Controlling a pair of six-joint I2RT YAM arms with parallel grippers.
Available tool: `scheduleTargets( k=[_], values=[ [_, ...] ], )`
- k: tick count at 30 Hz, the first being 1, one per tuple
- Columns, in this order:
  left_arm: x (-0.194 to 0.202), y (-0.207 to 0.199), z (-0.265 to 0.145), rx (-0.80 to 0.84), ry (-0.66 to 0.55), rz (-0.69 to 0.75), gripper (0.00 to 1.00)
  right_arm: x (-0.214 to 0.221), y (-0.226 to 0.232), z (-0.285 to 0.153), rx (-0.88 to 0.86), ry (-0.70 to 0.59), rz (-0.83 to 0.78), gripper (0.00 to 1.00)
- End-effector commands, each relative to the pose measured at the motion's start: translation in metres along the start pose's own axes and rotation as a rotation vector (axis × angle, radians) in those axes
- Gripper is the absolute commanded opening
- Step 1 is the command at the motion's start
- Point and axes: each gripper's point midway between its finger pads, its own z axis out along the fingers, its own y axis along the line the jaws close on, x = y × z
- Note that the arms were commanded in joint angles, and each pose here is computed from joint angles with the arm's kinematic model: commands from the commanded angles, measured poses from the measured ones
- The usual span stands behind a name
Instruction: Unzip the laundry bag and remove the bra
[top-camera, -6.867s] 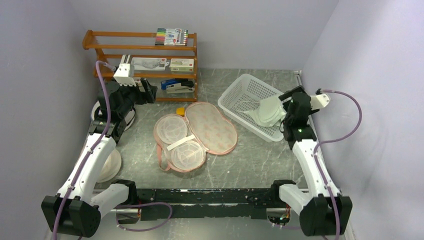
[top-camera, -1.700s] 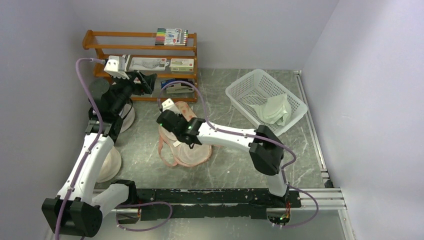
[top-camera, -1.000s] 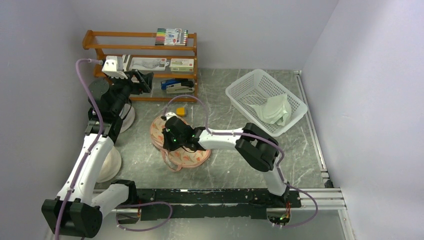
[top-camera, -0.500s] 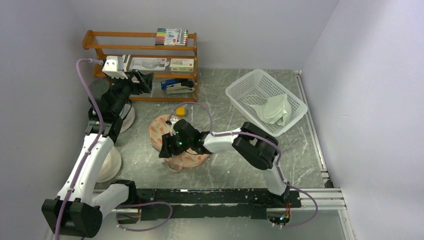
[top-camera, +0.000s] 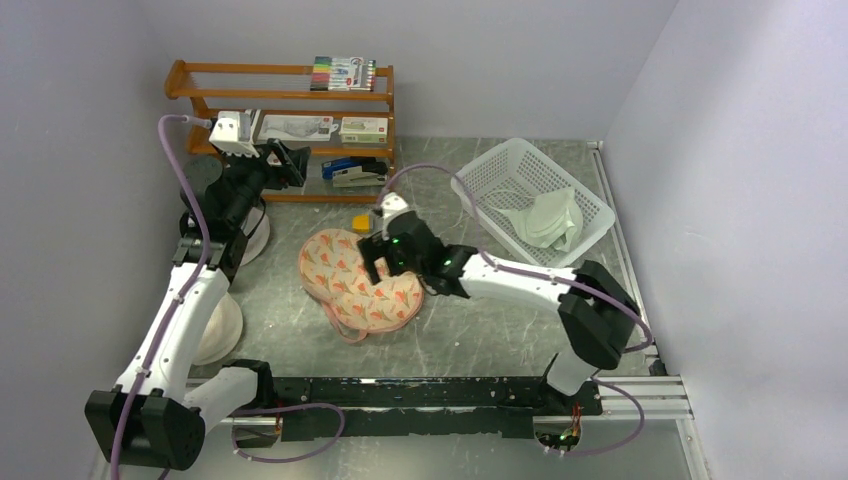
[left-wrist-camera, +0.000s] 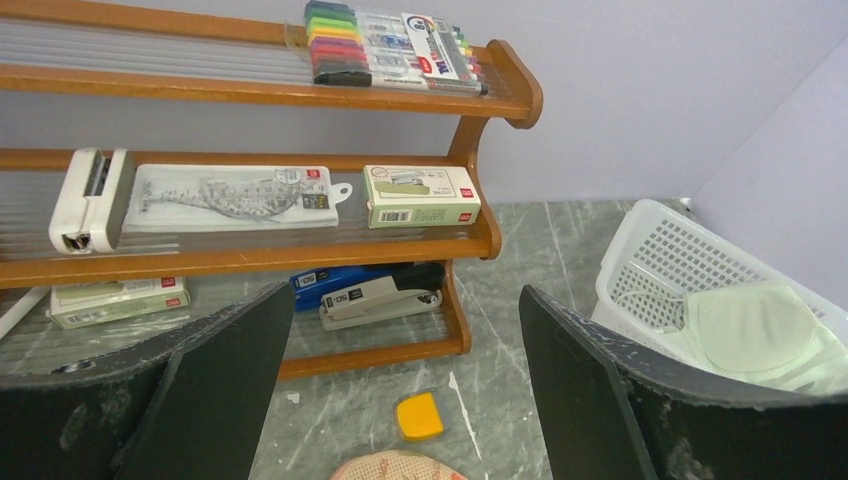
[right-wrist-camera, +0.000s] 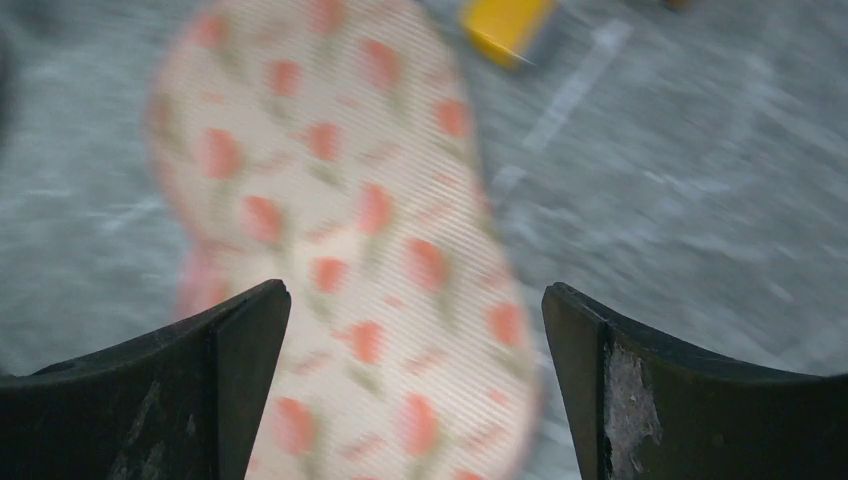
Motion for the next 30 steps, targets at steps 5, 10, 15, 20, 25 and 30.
scheduleTargets(
  k=[5,10,15,20,25,30],
  values=[
    [-0.002,-0.016,0.008,0.085,0.002,-0.001,0.94,-0.015,-0.151,-0.082,0.32,-0.057,0.127,1.0],
    [0.002,-0.02,0.01,0.094,0.015,0.003,0.94,-0.047,-0.207,-0.158,0.487,-0.236,0.263,1.0],
    [0.004,-0.026,0.009,0.085,0.022,0.046,0.94,-0.088,-0.228,-0.256,0.651,-0.492,0.308,1.0],
    [-0.014,-0.035,-0.008,0.066,-0.052,0.076,0.94,-0.124,-0.208,-0.342,0.64,-0.751,0.232,1.0],
    [-0.067,-0.044,-0.049,0.051,-0.18,0.072,0.96,-0.14,-0.177,-0.385,0.521,-0.892,0.156,1.0],
    [-0.111,-0.045,-0.098,0.003,-0.281,0.032,1.0,-0.152,-0.168,-0.41,0.504,-0.932,0.162,1.0]
  ],
)
